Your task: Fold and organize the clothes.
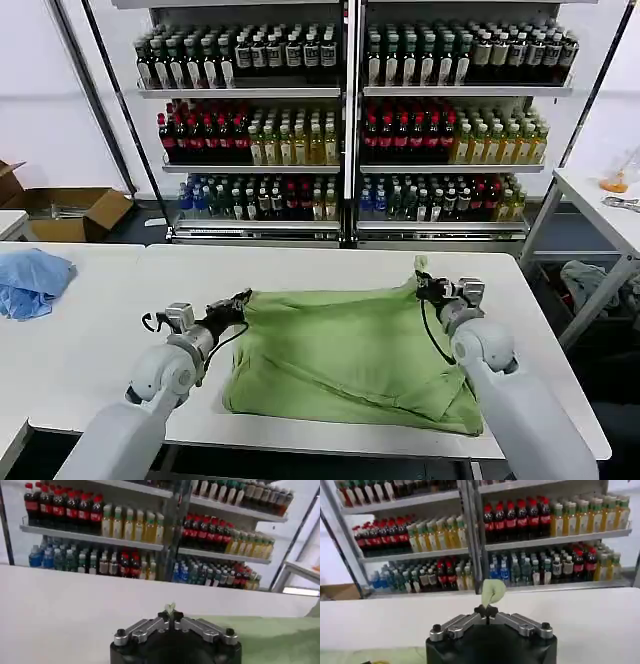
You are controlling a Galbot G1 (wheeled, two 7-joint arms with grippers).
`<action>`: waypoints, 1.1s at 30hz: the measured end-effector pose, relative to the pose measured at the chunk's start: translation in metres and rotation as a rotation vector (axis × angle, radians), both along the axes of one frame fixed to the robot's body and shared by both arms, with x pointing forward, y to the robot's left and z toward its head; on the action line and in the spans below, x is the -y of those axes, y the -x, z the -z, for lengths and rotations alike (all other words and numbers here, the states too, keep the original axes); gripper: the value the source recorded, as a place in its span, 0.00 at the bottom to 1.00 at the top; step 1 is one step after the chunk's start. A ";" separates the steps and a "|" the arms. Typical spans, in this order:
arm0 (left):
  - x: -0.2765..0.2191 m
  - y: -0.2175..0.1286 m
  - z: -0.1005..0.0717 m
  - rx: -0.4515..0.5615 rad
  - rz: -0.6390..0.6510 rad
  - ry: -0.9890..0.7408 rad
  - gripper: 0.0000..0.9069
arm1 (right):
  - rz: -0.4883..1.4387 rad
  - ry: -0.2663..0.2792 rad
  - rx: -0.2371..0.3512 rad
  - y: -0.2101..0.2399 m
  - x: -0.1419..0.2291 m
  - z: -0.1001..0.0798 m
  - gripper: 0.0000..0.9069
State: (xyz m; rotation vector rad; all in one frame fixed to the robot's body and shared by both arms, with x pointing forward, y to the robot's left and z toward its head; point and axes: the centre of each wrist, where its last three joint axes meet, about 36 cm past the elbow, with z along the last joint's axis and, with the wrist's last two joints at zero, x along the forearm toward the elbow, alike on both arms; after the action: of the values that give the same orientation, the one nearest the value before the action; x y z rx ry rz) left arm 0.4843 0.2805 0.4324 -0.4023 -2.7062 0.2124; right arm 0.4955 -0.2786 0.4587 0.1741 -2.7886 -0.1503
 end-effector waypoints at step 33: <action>0.016 0.072 0.022 -0.015 0.030 -0.136 1.00 | 0.038 0.023 -0.110 0.120 -0.004 0.017 1.00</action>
State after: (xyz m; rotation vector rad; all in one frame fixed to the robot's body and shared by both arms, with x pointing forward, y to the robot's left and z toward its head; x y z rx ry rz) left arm 0.4126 0.2649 0.4100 -0.3984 -2.6783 0.0232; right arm 0.3750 -0.2748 0.4414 0.1045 -2.6839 -0.1322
